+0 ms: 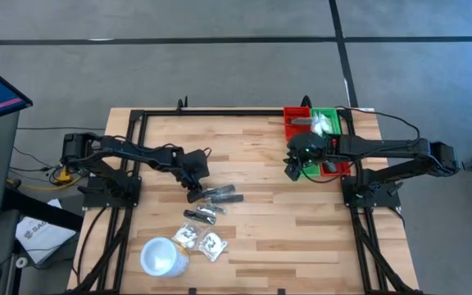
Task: Pick & Place Travel size toiletries
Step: Put the black hair comb into the top red bin
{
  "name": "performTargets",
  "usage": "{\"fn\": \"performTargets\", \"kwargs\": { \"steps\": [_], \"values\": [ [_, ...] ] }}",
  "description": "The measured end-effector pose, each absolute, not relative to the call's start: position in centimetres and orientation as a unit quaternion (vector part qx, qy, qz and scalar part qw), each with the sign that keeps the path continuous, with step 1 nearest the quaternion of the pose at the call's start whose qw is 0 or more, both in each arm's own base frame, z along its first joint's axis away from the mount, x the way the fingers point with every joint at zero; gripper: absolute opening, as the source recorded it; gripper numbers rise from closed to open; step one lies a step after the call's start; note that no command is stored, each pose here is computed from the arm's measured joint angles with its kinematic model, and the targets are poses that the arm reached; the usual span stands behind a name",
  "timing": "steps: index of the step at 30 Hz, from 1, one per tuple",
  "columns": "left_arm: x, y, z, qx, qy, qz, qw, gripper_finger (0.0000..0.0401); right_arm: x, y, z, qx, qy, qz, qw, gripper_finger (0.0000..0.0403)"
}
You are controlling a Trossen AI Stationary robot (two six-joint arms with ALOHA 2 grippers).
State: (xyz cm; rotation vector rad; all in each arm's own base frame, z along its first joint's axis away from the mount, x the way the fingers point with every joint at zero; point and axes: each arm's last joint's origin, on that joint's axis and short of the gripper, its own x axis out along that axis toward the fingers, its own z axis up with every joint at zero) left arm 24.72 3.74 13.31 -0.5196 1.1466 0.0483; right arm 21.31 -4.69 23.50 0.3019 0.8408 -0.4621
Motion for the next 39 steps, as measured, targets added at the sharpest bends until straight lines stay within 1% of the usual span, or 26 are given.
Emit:
{"fn": "performTargets", "kwargs": {
  "steps": [16, 22, 29, 34, 36, 39],
  "values": [
    [25.3, 4.6, 13.5, -0.253, 0.477, -0.017, 0.841, 0.0187, 21.4, -4.7, 23.6, 0.145, 0.397, -0.221, 0.879, 0.0128],
    [25.4, 4.7, 13.3, -0.256, 0.48, -0.015, 0.839, 0.0186, 21.4, -4.7, 23.6, 0.145, 0.397, -0.221, 0.879, 0.0128],
    [25.7, 4.8, 11.5, -0.267, 0.506, -0.015, 0.82, 0.0186, 21.4, -4.7, 23.6, 0.145, 0.398, -0.221, 0.879, 0.0128],
    [25.7, 4.7, 11.9, -0.265, 0.497, -0.021, 0.826, 0.0185, 21.4, -4.7, 23.6, 0.144, 0.398, -0.221, 0.879, 0.0128],
    [25.7, 4.7, 12.1, -0.264, 0.493, -0.021, 0.829, 0.0178, 21.4, -4.7, 23.6, 0.143, 0.398, -0.221, 0.879, 0.0128],
    [25.7, 4.7, 12.3, -0.26, 0.486, -0.024, 0.834, 0.0144, 21.4, -4.7, 23.6, 0.144, 0.398, -0.221, 0.879, 0.0128]
  ]
}}
